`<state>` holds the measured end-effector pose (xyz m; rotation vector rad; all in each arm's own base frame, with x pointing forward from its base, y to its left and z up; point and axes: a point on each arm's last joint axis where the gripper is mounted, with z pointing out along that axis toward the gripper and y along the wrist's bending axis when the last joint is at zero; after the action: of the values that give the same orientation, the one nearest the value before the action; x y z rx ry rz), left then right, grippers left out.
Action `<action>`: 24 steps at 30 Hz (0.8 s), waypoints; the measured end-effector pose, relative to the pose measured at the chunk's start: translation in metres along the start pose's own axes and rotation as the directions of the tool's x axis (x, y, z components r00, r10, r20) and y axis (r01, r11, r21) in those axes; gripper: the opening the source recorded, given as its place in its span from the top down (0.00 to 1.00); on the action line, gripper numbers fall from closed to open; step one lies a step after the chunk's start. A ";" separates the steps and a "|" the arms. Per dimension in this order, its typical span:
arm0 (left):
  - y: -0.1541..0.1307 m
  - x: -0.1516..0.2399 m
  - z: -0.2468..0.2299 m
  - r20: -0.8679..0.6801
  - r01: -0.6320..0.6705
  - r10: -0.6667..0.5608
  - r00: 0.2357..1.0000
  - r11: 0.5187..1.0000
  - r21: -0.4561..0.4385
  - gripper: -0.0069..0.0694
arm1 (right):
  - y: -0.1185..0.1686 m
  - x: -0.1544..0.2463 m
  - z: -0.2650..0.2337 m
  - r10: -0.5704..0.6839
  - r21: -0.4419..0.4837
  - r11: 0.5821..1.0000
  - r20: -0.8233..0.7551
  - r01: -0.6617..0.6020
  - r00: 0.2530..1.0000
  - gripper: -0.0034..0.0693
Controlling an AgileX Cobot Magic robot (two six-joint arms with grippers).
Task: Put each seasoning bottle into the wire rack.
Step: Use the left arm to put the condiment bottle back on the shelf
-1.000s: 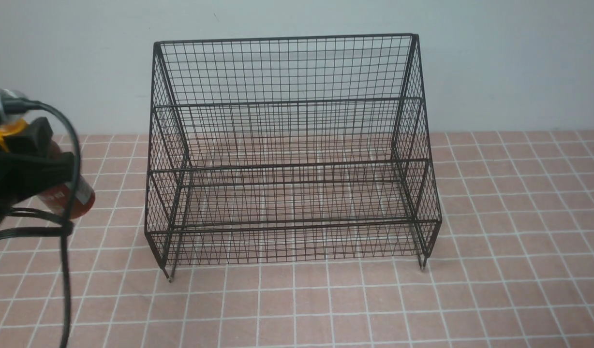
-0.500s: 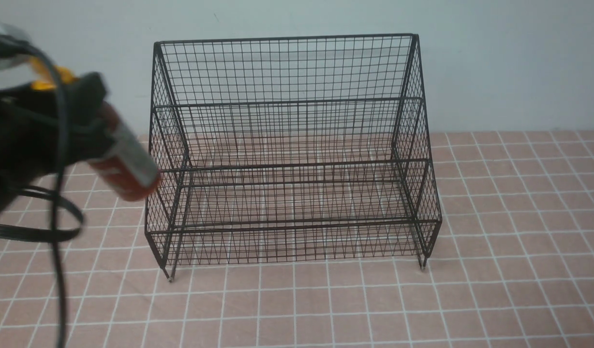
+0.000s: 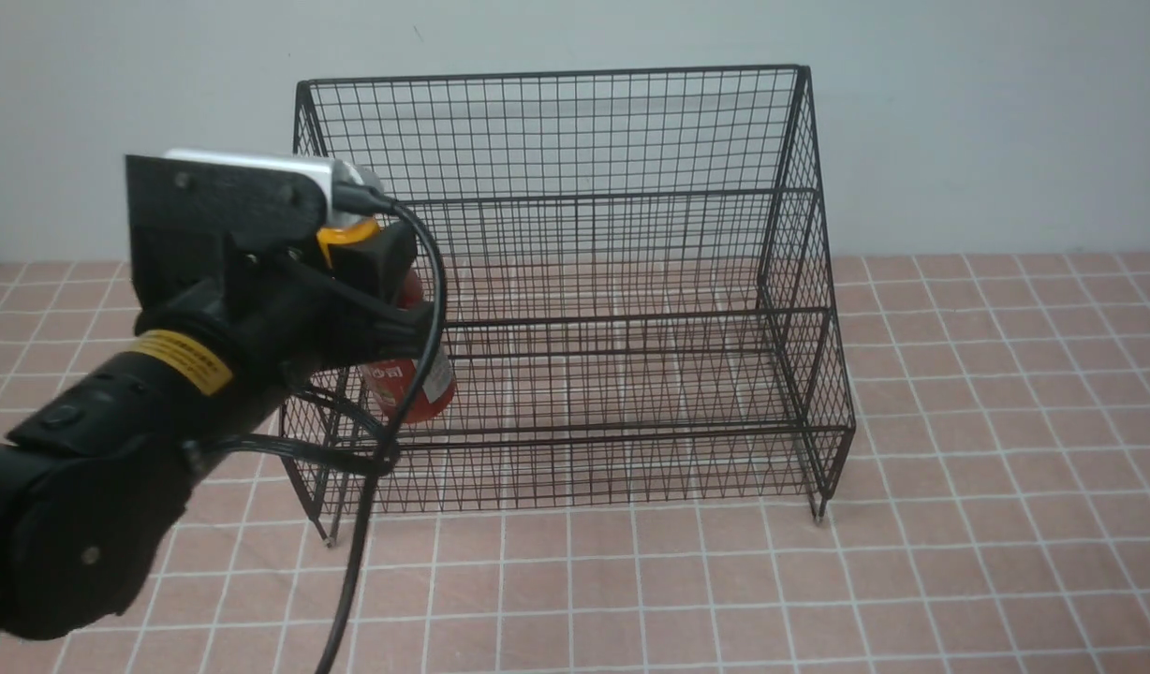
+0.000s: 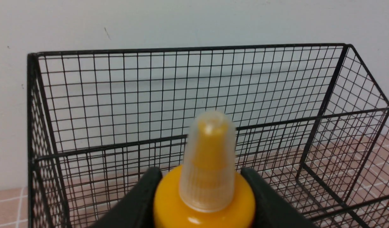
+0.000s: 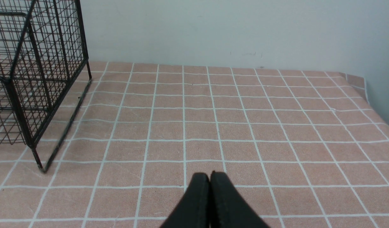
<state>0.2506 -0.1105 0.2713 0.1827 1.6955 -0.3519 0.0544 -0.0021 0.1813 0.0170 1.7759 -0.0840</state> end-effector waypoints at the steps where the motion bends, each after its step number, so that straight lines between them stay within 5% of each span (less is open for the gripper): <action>1: 0.000 0.005 0.004 -0.018 -0.001 0.001 1.000 1.000 0.006 0.55 | 0.000 0.000 0.000 0.000 0.000 1.000 0.000 0.000 1.000 0.97; 17: 0.003 0.041 0.026 -0.151 -0.009 0.007 0.989 1.000 -0.013 0.55 | 0.000 0.000 0.000 0.000 0.000 1.000 0.000 0.000 1.000 0.97; 24: 0.004 0.052 0.035 -0.174 -0.013 0.009 0.985 1.000 -0.018 0.44 | 0.000 0.000 0.000 0.000 0.000 1.000 0.000 0.000 1.000 0.97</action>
<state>0.2766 -0.1230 0.2155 0.2136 1.8685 -0.3189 0.0544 -0.0021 0.1813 0.0170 1.7759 -0.0840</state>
